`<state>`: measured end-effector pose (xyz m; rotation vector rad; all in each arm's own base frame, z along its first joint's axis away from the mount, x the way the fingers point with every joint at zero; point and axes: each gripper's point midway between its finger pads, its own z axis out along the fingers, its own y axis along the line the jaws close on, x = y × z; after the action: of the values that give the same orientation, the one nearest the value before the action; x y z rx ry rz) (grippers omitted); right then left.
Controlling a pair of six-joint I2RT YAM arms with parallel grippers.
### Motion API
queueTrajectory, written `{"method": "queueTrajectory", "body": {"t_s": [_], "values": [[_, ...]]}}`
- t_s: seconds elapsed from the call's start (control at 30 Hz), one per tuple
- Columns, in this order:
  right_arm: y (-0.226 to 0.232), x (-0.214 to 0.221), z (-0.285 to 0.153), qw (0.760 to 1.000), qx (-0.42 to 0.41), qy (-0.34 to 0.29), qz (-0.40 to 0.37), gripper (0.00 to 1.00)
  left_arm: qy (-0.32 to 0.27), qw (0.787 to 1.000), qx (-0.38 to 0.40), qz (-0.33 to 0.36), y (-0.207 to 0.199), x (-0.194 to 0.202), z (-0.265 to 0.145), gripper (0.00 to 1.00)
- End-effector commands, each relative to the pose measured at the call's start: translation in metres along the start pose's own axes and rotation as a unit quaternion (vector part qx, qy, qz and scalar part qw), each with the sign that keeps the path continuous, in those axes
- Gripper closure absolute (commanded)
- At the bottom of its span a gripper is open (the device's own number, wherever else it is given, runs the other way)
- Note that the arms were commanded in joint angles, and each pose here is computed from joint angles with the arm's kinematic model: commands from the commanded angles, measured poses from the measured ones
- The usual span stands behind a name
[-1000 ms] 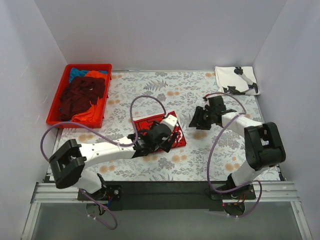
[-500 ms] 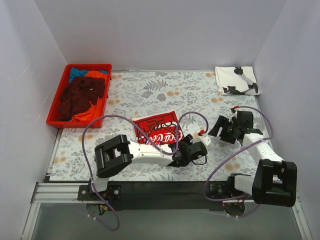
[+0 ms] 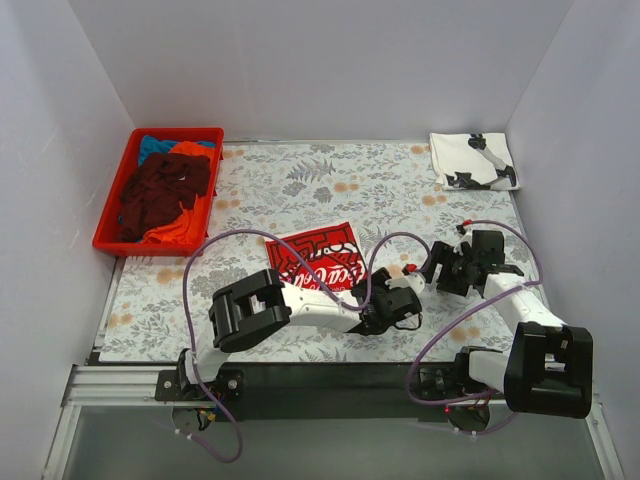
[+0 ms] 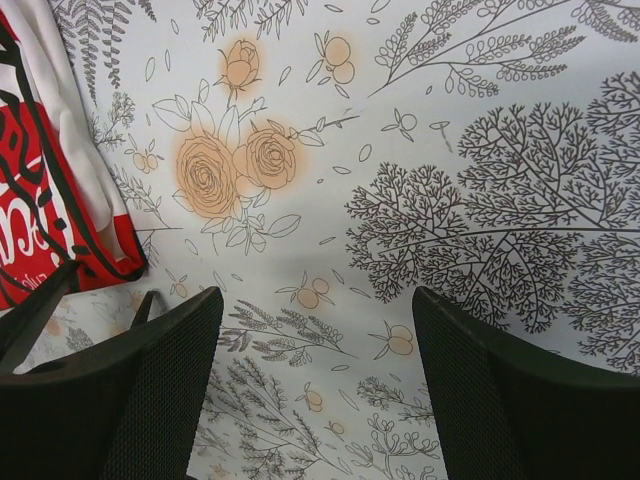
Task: Fold and stack the t-shirts
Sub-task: Neatly place the folded tshirt to the corner
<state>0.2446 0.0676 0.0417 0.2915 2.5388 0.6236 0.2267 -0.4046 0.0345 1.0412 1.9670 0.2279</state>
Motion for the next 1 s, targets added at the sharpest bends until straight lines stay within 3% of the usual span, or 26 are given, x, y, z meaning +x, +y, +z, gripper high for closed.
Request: {"method": "queueTrajectory", "body": {"t_s": [0.0,0.17,0.33,0.37,0.7,0.97], "values": [[0.005,-0.005,-0.001,1.000,-0.021,-0.015,-0.018,0.18,-0.005,0.999,-0.035,0.017,0.010,-0.005,0.003,0.54],[0.012,-0.008,-0.004,0.999,-0.037,-0.029,-0.023,0.18,0.004,0.999,-0.041,0.027,0.009,0.002,0.009,0.65],[0.020,-0.008,-0.004,0.997,-0.062,-0.036,-0.018,0.18,-0.001,0.999,-0.049,0.013,0.014,-0.002,0.005,0.97],[0.021,-0.005,-0.003,0.997,-0.068,-0.036,-0.016,0.18,-0.004,0.999,-0.050,0.003,0.016,-0.004,0.003,1.00],[0.060,0.004,0.009,0.976,-0.211,-0.025,0.046,0.15,-0.038,0.993,-0.001,-0.113,0.032,-0.022,-0.037,1.00],[0.093,0.012,0.024,0.959,-0.261,0.003,0.114,0.14,-0.052,0.989,0.003,-0.138,0.044,-0.026,-0.052,1.00]]}}
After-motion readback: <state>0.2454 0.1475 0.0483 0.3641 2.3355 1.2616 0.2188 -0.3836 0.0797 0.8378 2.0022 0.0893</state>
